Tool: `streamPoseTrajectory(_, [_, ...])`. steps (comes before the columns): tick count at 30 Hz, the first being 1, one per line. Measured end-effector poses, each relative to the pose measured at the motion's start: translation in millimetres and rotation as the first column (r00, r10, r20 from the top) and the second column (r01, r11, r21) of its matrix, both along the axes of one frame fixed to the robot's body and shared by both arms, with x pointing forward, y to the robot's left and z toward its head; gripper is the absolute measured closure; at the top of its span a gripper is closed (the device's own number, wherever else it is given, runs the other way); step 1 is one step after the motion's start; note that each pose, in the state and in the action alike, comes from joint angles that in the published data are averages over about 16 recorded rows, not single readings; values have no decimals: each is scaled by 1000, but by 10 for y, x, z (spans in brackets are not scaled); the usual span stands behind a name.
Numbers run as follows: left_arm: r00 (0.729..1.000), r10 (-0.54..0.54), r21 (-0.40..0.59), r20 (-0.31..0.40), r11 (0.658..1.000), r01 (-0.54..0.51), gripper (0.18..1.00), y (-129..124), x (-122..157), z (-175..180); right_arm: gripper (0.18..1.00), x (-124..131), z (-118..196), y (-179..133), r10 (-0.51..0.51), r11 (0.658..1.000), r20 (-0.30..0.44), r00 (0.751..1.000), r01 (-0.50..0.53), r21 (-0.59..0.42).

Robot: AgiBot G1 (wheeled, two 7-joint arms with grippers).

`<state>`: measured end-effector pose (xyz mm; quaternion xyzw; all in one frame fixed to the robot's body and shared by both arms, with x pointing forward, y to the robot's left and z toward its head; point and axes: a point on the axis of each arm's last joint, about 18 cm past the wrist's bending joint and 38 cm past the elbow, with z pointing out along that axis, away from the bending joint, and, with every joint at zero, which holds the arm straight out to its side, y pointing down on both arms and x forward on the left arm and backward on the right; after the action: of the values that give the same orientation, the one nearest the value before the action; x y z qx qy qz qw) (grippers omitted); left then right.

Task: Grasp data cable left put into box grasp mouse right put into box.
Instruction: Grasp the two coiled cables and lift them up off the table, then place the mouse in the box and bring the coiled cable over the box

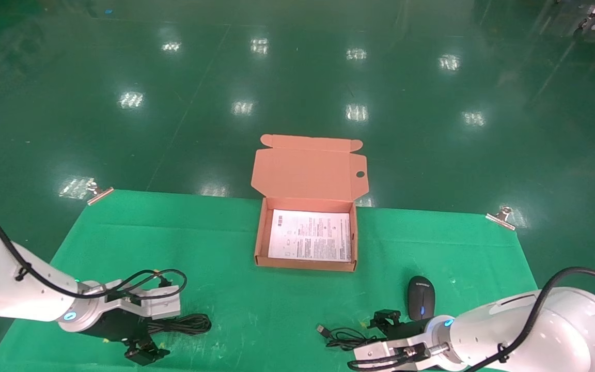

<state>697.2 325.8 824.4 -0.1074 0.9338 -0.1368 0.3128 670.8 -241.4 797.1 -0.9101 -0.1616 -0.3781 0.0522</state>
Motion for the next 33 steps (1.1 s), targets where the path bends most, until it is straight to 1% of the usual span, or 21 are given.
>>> streamPoseTrajectory(3, [1000,0,0,0,1000,0,365,-2,0,1,351,-2,2,-1,0,1000,0,1000,0,0])
streamPoseTrajectory(5, [1000,-1,0,0,1000,1,395,-2,-1,2,397,-3,4,-1,1,1000,0,1000,-1,0])
streamPoseTrajectory(9, [1000,-1,1,1,1000,1,493,-3,-1,2,479,-5,6,-1,1,1000,0,1000,-1,-1])
streamPoseTrajectory(13, [1000,-1,1,1,1000,1,592,-3,-2,3,584,-6,8,-1,1,1000,0,1000,-1,-1])
streamPoseTrajectory(15, [1000,-1,1,1,1000,1,646,-2,-2,3,622,-6,9,-1,2,1000,0,1000,-2,-1])
streamPoseTrajectory(19, [1000,-1,2,1,1000,1,731,-2,-2,3,727,-6,11,-1,2,1000,0,1000,-2,-1])
streamPoseTrajectory(21, [1000,-1,2,1,1000,1,779,-2,-2,3,759,-6,12,-1,2,1000,1,1000,-2,0])
streamPoseTrajectory(25, [1000,-1,2,1,1000,1,838,-1,-2,3,836,-6,14,-1,2,1000,1,1000,-2,0])
streamPoseTrajectory(31, [1000,-1,2,1,1000,1,890,-2,-3,3,908,-6,15,-1,2,1000,1,1000,-2,0])
streamPoseTrajectory(33, [1000,-1,2,1,1000,1,904,-2,-3,3,919,-7,15,-1,2,1000,1,1000,-2,0])
